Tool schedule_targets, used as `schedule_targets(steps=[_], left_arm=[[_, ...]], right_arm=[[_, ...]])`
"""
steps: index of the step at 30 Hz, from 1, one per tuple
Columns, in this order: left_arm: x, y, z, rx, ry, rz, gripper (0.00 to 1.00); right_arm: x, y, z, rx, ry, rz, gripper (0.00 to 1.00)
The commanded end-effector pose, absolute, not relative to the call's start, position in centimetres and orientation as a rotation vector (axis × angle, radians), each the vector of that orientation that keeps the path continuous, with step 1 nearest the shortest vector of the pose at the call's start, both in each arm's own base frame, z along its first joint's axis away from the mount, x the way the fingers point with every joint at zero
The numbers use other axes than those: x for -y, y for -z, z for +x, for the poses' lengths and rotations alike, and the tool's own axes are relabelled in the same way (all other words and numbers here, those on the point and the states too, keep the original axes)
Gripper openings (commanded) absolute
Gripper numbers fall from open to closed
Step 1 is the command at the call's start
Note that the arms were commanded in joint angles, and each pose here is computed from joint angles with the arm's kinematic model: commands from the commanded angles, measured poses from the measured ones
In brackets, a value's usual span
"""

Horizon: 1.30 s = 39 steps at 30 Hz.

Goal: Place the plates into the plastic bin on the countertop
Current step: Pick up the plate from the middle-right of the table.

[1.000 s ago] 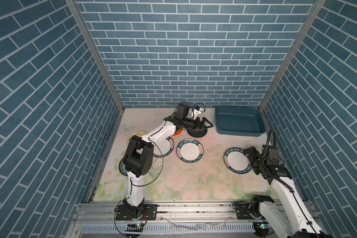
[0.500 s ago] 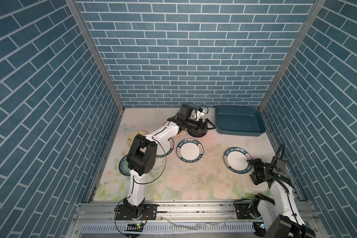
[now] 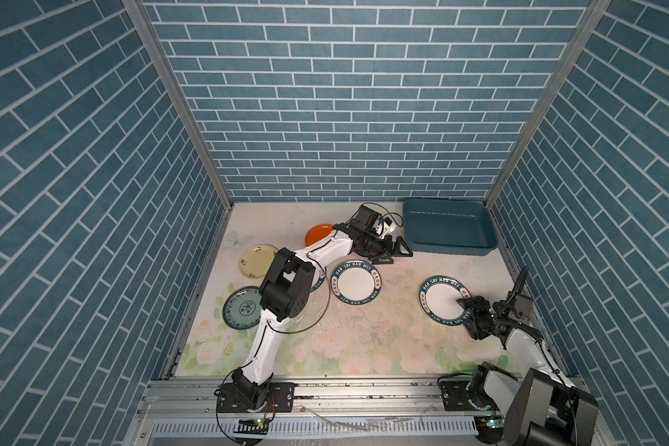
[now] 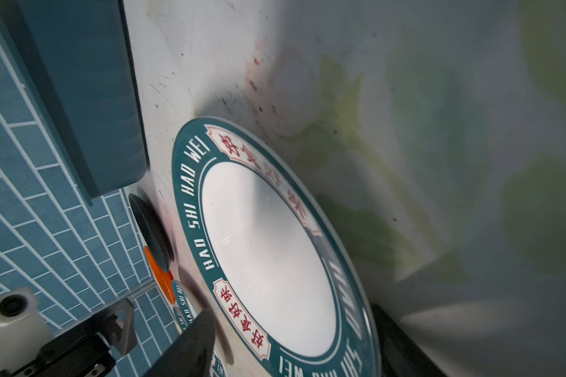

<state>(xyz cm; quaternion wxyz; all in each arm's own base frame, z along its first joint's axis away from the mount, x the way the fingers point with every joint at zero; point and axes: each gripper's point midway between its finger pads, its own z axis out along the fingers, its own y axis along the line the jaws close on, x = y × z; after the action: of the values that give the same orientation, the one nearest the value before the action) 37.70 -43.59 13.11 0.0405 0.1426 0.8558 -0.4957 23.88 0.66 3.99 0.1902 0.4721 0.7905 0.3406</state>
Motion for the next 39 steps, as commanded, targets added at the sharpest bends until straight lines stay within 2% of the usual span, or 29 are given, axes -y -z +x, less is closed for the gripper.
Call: schedule_targets(steps=[1, 4, 13, 29, 39], left_arm=[[44.2, -11.6, 37.9, -2.676, 1.452, 0.44, 1.0], [45.1, -9.6, 37.4, -2.734, 1.397, 0.464, 1.0], [47.3, -5.4, 38.3, -2.787, 1.371, 0.375, 1.0], [49.5, -3.5, 37.9, -2.841, 1.393, 0.369, 1.0], [50.1, -3.6, 37.8, -2.843, 1.43, 0.389, 1.0]], right_arm=[[-0.5, -3.0, 23.8, -2.232, -0.937, 1.306, 0.69], [-0.5, -2.6, 23.7, -2.233, -0.931, 1.295, 0.64], [-0.7, -1.8, 24.0, -2.218, -0.954, 1.251, 0.58], [-4.6, -1.8, 26.2, -2.371, -1.154, 1.055, 0.5], [-5.7, -1.7, 28.5, -2.413, -1.147, 1.008, 0.27]])
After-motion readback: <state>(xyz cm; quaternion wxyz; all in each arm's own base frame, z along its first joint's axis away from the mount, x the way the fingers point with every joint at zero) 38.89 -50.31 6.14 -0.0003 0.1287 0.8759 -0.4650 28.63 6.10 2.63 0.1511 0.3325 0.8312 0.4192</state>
